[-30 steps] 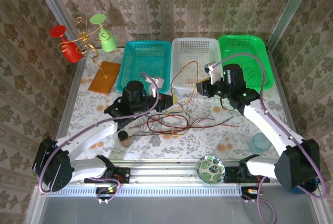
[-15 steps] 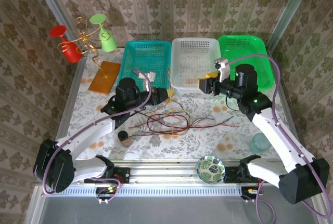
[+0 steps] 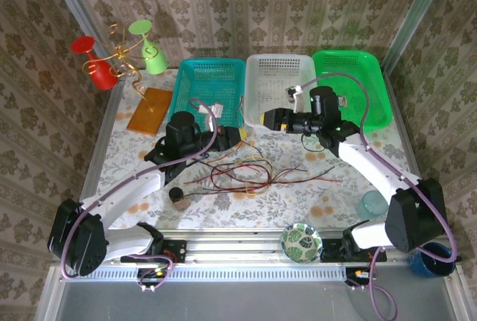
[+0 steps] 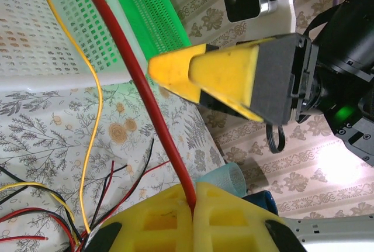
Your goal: Untangle the cables
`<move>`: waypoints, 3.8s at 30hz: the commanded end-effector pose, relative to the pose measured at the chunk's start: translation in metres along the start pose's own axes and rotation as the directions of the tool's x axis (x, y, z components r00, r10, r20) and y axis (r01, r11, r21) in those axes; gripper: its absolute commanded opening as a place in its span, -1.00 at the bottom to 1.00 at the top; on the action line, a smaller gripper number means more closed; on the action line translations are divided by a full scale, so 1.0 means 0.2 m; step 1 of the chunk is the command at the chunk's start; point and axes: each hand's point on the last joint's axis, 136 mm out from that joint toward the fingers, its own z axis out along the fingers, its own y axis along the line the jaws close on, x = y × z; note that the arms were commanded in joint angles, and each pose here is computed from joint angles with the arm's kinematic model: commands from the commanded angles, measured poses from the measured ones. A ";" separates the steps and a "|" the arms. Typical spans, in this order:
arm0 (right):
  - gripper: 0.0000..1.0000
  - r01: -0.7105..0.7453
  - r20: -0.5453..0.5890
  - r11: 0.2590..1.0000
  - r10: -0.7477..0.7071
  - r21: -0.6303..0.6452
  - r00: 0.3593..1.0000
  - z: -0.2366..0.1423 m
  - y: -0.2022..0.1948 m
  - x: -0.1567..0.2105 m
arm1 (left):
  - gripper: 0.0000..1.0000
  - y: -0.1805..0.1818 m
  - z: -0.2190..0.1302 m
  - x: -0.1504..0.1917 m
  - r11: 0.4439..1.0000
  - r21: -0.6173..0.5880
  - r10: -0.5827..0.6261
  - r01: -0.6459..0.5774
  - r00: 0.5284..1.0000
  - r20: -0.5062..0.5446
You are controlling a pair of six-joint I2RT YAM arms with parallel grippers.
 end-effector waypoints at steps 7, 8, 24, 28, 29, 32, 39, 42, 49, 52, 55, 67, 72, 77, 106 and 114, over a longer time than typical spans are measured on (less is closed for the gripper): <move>0.28 0.132 -0.033 0.983 -0.137 -0.127 0.990 0.21 0.10 0.02 | -1.00 -0.08 -0.01 -0.05 0.999 0.040 0.025 -0.026 1.000 0.012; 0.20 0.137 -0.039 0.981 -0.144 -0.137 0.989 0.23 0.11 0.02 | -1.00 -0.08 -0.01 -0.05 0.999 0.041 0.025 -0.026 1.000 0.011; -1.00 0.356 0.014 0.912 -0.366 0.203 0.930 -0.15 0.10 -0.10 | -1.00 0.05 -0.27 -0.15 0.892 -0.399 0.226 -0.211 0.974 -0.010; -1.00 0.397 0.049 0.842 -0.443 0.366 0.895 -0.38 0.07 -0.17 | -1.00 0.10 -0.48 -0.24 0.738 -0.600 0.355 -0.309 0.934 -0.044; -1.00 0.397 0.072 0.825 -0.460 0.401 0.885 -0.45 0.07 -0.20 | -1.00 0.09 -0.53 -0.26 0.699 -0.636 0.387 -0.327 0.921 -0.048; -1.00 0.398 0.118 0.775 -0.512 0.491 0.851 -0.61 0.07 -0.26 | -1.00 0.08 -0.67 -0.34 0.592 -0.731 0.469 -0.340 0.883 -0.032; -1.00 0.311 0.115 0.589 -0.574 0.746 0.810 -0.95 -0.07 -0.38 | -1.00 0.05 -0.98 -0.47 0.379 -0.877 0.610 -0.296 0.793 -0.004; -1.00 0.244 0.128 0.531 -0.569 0.812 0.813 -1.08 -0.14 -0.41 | -1.00 0.07 -1.07 -0.48 0.312 -0.907 0.628 -0.285 0.777 -0.028; -1.00 -0.004 0.235 0.417 -0.503 0.909 0.832 -1.37 -0.33 -0.45 | -1.00 0.15 -1.29 -0.49 0.296 -0.951 0.599 -0.092 0.793 0.110; -1.00 -0.137 0.315 0.373 -0.473 0.918 0.823 -1.50 -0.41 -0.45 | -1.00 0.12 -1.39 -0.50 0.396 -0.918 0.631 0.031 0.717 0.297; -1.00 -0.252 0.397 0.347 -0.454 0.904 0.798 -1.62 -0.47 -0.44 | -1.00 0.12 -1.50 -0.49 0.412 -0.901 0.636 0.133 0.666 0.389; -1.00 -0.260 0.435 0.401 -0.445 0.878 0.783 -1.62 -0.49 -0.45 | -1.00 0.04 -1.49 -0.52 0.445 -0.893 0.656 0.071 0.653 0.379; -1.00 -0.127 0.463 0.584 -0.472 0.802 0.750 -1.50 -0.31 -0.56 | -1.00 -0.03 -1.29 -0.57 0.572 -0.818 0.616 -0.067 0.693 0.374; -1.00 -0.007 0.491 0.685 -0.514 0.729 0.703 -1.48 -0.03 -0.71 | -1.00 -0.17 -1.22 -0.66 0.643 -0.755 0.606 -0.128 0.688 0.399; -1.00 0.359 0.454 0.752 -0.633 0.553 0.627 -0.62 0.47 -1.42 | -1.00 0.03 -1.05 -0.52 0.699 -0.708 0.512 -0.100 0.762 0.398; -1.00 0.400 0.438 0.701 -0.694 0.591 0.571 -0.63 0.51 -1.50 | -1.00 0.12 -0.97 -0.49 0.711 -0.698 0.478 -0.091 0.790 0.383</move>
